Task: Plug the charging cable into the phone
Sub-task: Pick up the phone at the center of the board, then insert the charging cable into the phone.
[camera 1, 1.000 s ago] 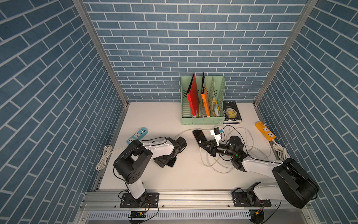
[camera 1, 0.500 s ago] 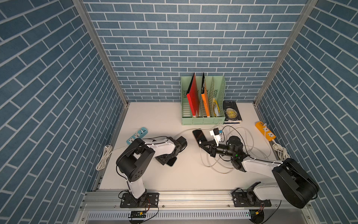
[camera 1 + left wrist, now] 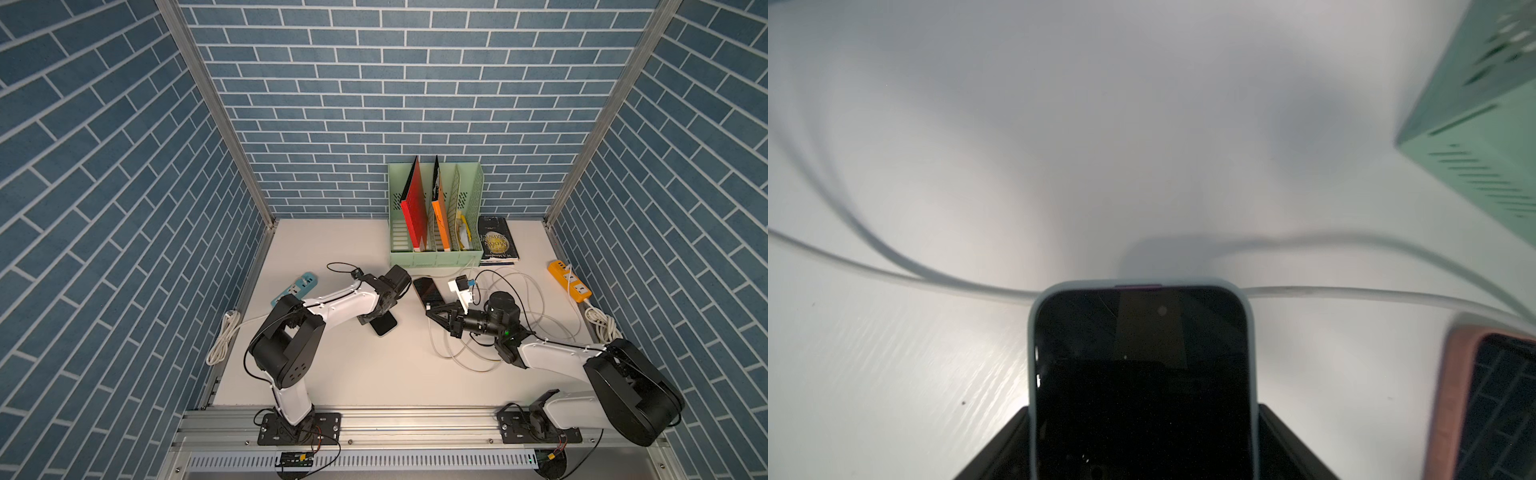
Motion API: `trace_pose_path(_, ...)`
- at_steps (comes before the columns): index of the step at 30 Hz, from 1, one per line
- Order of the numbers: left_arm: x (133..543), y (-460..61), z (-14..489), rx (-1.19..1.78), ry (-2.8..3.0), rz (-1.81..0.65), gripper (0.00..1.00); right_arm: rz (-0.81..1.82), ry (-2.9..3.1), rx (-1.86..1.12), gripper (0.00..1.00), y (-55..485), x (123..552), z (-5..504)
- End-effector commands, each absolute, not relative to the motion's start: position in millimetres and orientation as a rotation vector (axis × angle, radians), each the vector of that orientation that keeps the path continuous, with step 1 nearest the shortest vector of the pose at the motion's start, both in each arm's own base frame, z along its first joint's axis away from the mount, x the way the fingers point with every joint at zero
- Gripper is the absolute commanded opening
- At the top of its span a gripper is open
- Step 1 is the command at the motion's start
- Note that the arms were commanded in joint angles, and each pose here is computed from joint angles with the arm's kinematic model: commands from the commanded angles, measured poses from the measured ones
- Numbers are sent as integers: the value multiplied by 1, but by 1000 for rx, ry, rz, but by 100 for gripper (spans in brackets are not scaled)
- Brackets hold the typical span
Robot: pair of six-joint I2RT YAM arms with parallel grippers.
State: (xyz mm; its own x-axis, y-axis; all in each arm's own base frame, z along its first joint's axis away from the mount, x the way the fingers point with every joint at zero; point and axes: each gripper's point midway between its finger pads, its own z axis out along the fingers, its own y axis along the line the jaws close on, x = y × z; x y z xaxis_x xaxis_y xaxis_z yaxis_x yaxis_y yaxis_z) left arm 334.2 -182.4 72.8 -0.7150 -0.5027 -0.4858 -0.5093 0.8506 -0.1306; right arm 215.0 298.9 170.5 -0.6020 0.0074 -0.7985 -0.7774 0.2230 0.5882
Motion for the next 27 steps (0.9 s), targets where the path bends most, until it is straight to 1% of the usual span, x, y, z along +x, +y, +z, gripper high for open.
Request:
trace_pose_path(1,350,-190,108,-548,2451,-47,0,1476,1822,-768,0,308,207,170)
trace_pose_path(5,361,-199,141,-482,2358,-156,0,1515,1824,-820,0,319,196,170)
trace_pose_path(10,372,-205,159,-446,2303,-188,0,1556,1834,-883,0,337,186,164)
trace_pose_path(20,367,-213,176,-400,2225,-349,0,1632,1879,-863,0,356,190,147)
trace_pose_path(27,363,-216,174,-388,2218,-402,0,1634,1912,-851,0,368,196,137)
